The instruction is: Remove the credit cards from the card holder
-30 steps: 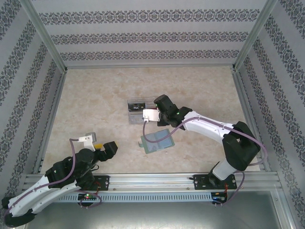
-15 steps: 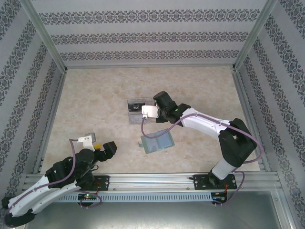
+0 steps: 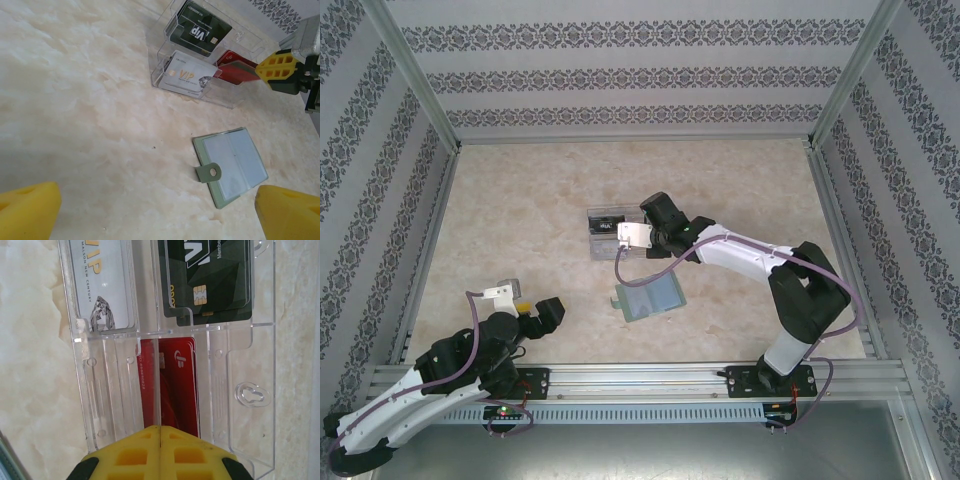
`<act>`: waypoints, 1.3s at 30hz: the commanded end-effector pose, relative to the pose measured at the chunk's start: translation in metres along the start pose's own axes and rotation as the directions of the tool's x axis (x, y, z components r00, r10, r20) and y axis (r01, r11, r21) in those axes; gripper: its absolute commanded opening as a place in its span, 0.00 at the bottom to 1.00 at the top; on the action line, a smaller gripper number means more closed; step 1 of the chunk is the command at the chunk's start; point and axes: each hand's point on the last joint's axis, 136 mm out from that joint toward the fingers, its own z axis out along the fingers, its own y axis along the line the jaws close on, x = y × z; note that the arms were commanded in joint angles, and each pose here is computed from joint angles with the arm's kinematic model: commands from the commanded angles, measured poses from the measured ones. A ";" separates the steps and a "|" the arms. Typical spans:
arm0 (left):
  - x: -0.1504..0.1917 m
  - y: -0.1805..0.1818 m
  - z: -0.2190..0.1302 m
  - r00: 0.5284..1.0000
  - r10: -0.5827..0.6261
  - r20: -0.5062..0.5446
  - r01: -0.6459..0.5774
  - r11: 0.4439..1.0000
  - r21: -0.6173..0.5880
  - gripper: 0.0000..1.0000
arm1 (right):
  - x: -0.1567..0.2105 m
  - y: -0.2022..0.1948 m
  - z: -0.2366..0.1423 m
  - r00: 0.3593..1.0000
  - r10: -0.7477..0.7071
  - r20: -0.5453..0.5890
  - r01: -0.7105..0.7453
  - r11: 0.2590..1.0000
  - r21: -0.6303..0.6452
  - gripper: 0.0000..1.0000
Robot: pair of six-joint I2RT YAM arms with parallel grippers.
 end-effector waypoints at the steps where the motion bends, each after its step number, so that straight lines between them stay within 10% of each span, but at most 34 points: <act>1: 0.001 0.008 -0.002 1.000 0.009 0.002 -0.009 1.000 -0.030 1.00 | 0.000 -0.018 0.002 0.998 0.063 0.003 -0.063 0.997 0.042 0.13; 16: -0.001 0.010 -0.005 1.000 0.013 0.001 -0.013 0.999 -0.035 1.00 | 0.007 -0.057 0.003 0.983 0.180 -0.025 -0.173 0.967 0.188 0.29; 24: 0.000 0.008 -0.004 1.000 0.016 0.001 -0.016 0.999 -0.028 1.00 | 0.002 -0.018 -0.007 0.982 0.183 0.045 -0.186 0.980 0.066 0.50; 39: -0.002 0.006 -0.005 1.000 0.019 0.006 -0.019 1.000 -0.022 1.00 | 0.022 -0.044 0.021 0.971 0.221 -0.095 -0.200 0.960 0.197 0.51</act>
